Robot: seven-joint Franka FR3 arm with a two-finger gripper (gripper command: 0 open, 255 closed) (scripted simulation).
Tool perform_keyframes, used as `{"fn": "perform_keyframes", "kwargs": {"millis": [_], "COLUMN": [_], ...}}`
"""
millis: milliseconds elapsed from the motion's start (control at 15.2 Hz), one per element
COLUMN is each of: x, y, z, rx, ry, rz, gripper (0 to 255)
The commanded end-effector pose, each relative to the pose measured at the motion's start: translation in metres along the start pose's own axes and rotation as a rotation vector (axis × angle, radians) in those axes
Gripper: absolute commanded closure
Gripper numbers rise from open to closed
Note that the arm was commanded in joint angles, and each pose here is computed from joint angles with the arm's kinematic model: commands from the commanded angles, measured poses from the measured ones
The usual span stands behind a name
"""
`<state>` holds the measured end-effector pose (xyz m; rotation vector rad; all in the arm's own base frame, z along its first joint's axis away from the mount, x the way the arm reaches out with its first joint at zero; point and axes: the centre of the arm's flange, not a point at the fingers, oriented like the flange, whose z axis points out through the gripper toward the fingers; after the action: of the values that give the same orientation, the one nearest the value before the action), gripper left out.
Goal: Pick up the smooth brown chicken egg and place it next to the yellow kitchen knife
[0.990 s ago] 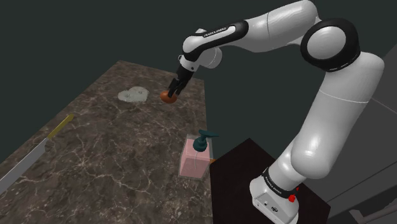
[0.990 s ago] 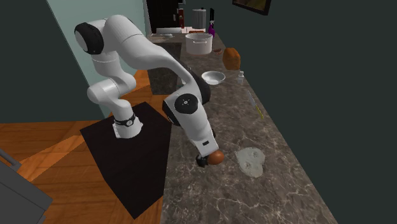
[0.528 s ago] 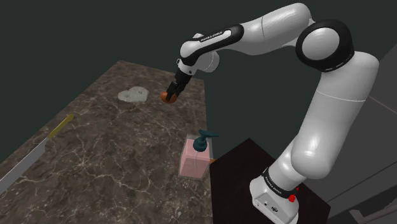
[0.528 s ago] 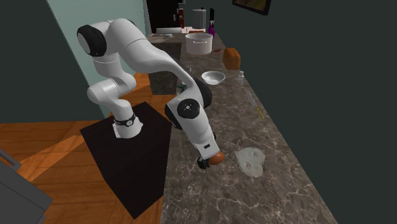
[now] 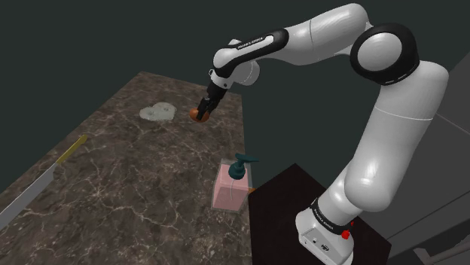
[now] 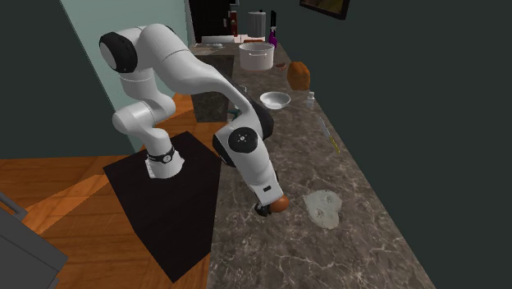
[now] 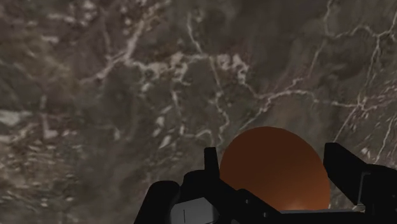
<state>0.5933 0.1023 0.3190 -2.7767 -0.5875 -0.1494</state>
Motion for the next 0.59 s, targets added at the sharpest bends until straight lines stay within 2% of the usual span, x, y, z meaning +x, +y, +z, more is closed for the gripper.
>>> {"fn": "perform_keyframes", "kwargs": {"millis": [0,264,528], "x": [0.0,0.0,0.003], "y": [0.0,0.0,-0.005], "z": [0.001,0.001,-0.02], "rx": [0.0,0.0,0.0], "ry": [-0.001,-0.001,-0.001], "rz": [0.001,0.001,0.001], "gripper": [255,255,255]}}
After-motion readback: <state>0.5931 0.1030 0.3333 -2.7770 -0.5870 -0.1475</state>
